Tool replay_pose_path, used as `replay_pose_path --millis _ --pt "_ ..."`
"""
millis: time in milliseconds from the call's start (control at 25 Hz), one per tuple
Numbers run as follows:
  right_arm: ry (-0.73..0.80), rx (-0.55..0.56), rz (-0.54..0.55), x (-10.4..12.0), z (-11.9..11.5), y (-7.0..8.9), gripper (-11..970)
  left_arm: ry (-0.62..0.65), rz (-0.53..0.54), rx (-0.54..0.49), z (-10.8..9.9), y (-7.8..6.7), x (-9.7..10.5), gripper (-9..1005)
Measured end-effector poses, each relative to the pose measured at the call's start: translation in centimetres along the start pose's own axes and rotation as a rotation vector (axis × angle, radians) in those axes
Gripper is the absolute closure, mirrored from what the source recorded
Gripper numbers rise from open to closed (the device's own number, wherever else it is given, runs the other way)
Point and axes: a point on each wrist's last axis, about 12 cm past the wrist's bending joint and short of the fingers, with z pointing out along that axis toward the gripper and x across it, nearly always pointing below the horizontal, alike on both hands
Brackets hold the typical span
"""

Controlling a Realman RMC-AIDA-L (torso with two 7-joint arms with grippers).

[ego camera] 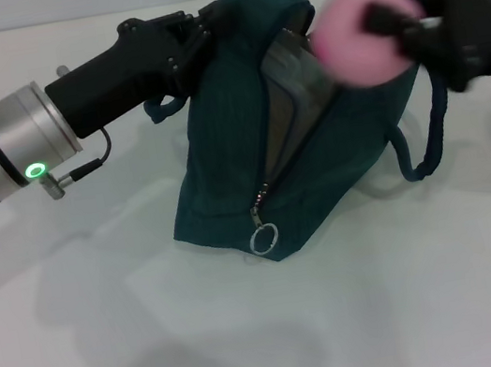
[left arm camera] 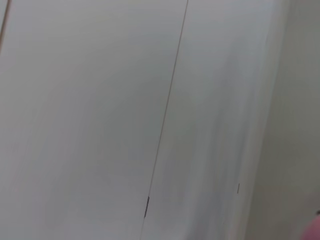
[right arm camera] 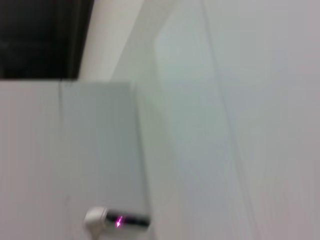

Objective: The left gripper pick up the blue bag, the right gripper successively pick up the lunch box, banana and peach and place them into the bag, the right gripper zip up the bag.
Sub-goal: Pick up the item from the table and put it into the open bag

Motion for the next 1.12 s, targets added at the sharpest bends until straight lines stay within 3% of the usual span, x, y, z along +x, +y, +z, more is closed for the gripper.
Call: replay_pose_path --millis 160,360,720,920,1120 --pt "0.173 -0.052 0.025 0.3 3.3 -1.2 844 0.000 -0.001 -0.001 0.0 0.0 0.0 949" --pt "0.283 -0.096 -0.006 0.9 5.4 -1.1 838 0.000 -0.001 0.000 0.0 0.0 0.0 949" --pt "0.265 -0.090 -0.011 0.7 5.6 -1.0 815 0.002 -0.002 0.003 0.1 -0.1 0.1 949" --pt "0.259 -0.075 -0.014 0.9 5.3 -1.0 721 0.002 -0.002 0.004 0.1 -0.1 0.1 950" --pt "0.170 -0.023 -0.037 0.8 3.5 -0.6 524 0.001 0.001 -0.002 -0.1 -0.1 0.2 949"
